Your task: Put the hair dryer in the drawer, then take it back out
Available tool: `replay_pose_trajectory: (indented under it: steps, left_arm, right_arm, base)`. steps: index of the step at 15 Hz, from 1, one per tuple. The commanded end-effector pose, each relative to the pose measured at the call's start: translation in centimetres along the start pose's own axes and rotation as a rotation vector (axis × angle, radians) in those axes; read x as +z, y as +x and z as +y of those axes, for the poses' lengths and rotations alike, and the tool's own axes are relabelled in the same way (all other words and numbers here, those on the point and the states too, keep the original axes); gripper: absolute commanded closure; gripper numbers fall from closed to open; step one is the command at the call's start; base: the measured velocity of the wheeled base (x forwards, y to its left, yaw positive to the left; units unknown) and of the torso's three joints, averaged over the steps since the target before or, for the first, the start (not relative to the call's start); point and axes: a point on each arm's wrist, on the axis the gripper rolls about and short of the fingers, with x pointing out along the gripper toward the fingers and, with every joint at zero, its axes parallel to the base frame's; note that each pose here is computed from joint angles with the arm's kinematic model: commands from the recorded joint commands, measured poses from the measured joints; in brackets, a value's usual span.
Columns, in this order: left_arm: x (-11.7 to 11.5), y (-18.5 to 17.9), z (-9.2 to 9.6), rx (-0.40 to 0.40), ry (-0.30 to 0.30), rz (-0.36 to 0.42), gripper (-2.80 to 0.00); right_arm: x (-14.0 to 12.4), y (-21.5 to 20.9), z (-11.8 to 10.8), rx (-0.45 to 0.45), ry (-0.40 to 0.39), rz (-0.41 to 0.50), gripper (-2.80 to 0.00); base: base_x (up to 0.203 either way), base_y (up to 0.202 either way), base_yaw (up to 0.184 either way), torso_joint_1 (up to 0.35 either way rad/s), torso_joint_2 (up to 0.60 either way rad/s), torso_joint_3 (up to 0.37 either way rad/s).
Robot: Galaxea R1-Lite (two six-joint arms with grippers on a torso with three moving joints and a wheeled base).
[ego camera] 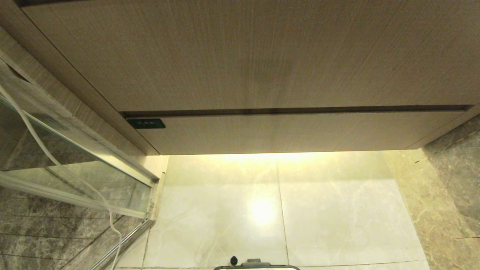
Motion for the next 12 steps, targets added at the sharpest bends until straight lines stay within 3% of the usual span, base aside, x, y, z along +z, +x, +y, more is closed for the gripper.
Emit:
replay_pose_trajectory:
  steps: [1, 12]
  left_arm:
    - [-0.01, 0.00, 0.00, 0.000, 0.000, 0.000, 0.00]
    - [-0.04, 0.01, 0.00, 0.000, 0.000, 0.001, 0.00]
  right_arm:
    - [-0.09, 0.01, 0.00, 0.001, -0.006, 0.002, 0.00]
    - [-0.10, 0.01, 0.00, 0.002, -0.004, 0.003, 0.00]
  base:
    - [0.000, 0.000, 0.000, 0.000, 0.00, 0.000]
    - [0.000, 0.000, 0.000, 0.000, 0.00, 0.000]
